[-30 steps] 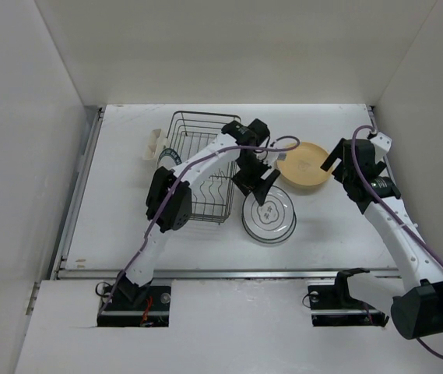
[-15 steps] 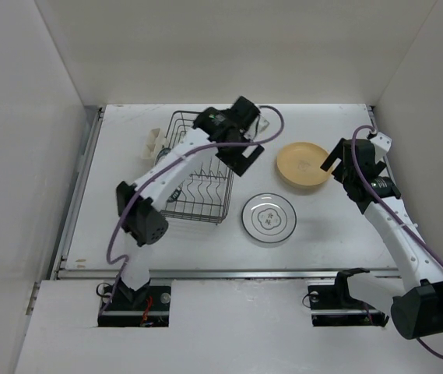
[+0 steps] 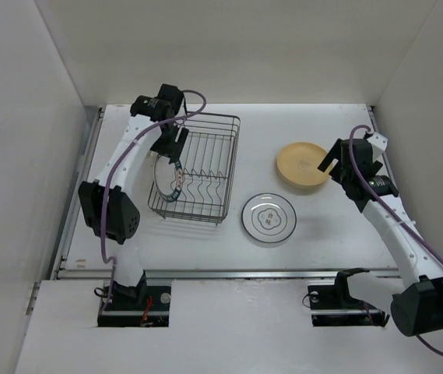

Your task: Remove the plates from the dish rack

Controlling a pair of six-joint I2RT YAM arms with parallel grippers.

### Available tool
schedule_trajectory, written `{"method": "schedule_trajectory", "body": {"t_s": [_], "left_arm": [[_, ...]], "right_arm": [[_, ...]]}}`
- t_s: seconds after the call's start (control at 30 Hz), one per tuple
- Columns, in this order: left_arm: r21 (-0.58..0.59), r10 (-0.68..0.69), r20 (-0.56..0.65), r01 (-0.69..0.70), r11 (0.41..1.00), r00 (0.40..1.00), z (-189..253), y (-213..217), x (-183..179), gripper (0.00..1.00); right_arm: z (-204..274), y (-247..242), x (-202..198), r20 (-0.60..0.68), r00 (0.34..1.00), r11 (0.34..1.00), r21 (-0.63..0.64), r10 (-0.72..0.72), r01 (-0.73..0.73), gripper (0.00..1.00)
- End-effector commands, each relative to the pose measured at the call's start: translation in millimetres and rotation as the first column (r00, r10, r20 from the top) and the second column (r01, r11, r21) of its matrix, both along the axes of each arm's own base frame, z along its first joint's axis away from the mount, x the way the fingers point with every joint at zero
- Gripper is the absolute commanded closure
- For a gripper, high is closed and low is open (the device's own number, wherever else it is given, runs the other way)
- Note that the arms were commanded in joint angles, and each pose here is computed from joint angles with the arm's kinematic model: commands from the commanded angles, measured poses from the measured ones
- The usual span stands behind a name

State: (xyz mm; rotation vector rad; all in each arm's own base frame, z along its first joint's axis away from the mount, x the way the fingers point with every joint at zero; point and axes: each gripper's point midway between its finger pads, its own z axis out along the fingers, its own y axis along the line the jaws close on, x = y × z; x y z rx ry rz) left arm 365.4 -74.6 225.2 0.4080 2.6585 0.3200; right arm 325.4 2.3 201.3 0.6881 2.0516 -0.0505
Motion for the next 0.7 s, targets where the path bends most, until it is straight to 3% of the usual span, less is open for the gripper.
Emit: {"method": "schedule_trajectory", "body": {"t_s": [0.0, 0.23, 0.27, 0.33, 0.43, 0.67], "left_arm": [[-0.023, 0.042, -0.109, -0.045, 0.999, 0.993, -22, 9, -9, 0.29], [-0.054, 0.072, -0.187, -0.083, 0.995, 0.98, -45, 17, -6, 0.69], [-0.064, 0.067, -0.202, -0.081, 0.995, 0.977, -50, 14, -6, 0.83], [-0.074, 0.088, -0.211, -0.106, 0.992, 0.973, -50, 15, -8, 1.0], [-0.1, 0.091, -0.179, -0.11, 0.989, 0.98, -37, 13, -5, 1.0], [-0.113, 0.146, 0.083, -0.136, 0.984, 0.986, 36, 20, 17, 1.0]], "right_arm": [[11, 5, 7, 0.05, 0.999, 1.0, 0.015, 0.006, -0.007, 0.05], [8, 2, 1, 0.042, 0.999, 1.0, 0.007, -0.002, 0.002, 0.05], [8, 0, 1, 0.043, 0.999, 1.0, 0.002, -0.01, 0.009, 0.05], [8, 0, 1, 0.043, 0.999, 1.0, 0.002, -0.01, 0.01, 0.05], [8, 0, 1, 0.043, 0.999, 1.0, 0.002, -0.01, 0.01, 0.05], [6, 2, 4, 0.033, 0.999, 1.0, 0.005, -0.002, 0.002, 0.05]]}}
